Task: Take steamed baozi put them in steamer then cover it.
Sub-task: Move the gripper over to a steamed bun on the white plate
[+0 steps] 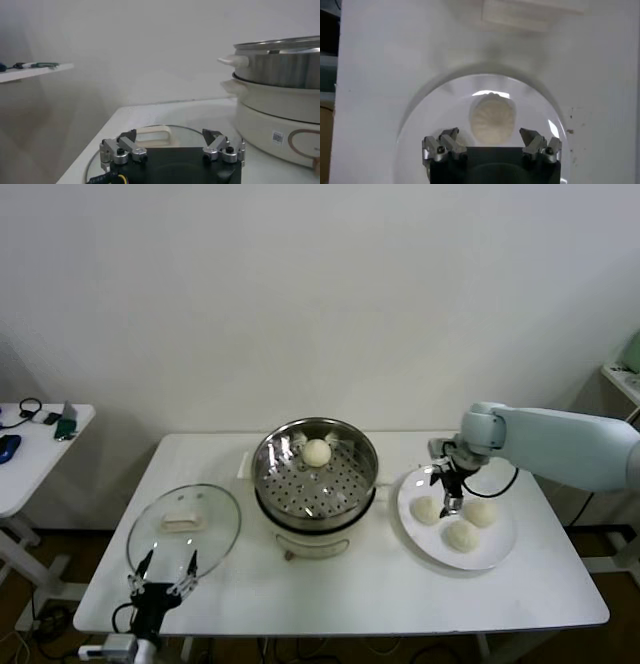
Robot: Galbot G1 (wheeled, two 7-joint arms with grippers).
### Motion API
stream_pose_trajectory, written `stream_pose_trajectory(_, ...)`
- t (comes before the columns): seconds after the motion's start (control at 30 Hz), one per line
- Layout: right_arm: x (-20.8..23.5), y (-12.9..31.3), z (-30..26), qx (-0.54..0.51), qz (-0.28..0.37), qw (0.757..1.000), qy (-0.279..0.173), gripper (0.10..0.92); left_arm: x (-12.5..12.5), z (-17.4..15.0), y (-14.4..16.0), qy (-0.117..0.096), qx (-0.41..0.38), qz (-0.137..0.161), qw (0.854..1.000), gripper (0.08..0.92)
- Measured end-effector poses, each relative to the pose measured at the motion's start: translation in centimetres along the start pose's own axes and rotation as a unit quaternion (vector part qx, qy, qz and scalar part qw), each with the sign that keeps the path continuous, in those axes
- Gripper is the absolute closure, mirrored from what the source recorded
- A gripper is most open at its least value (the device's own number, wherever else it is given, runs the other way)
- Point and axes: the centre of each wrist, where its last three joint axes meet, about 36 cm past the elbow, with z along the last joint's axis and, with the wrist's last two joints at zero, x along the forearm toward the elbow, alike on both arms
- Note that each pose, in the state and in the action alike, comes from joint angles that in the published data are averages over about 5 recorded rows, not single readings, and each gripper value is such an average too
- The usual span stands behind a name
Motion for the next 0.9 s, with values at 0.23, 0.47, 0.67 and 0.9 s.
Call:
stream_pose_trajectory(0.23, -2.1, 0.0, -0.1, -0.006, 0.006, 1.0, 0.009, 0.2, -0.1, 0.1, -0.1, 0.0, 0.001, 0.0, 1.0, 0.177)
stream_pose_trajectory(0.47, -3.5, 0.0, -0.4, -0.012, 0.006, 1.0, 0.005, 0.202, -0.1, 0.2, 0.0, 0.0, 0.0, 0.001, 1.0, 0.177)
stream_pose_trajectory(0.67, -4.0, -0.1, -0.4, -0.014, 0.002, 1.0, 0.001, 0.276, -0.2, 0.1, 0.1, -0.001, -0.001, 0.001, 1.0, 0.177)
stream_pose_trajectory(0.9, -3.6, -0.3, -0.2, -0.019, -0.006, 1.0, -0.005, 0.382, -0.3, 0.1, 0.2, -0.002, -0.001, 0.001, 1.0, 0.177)
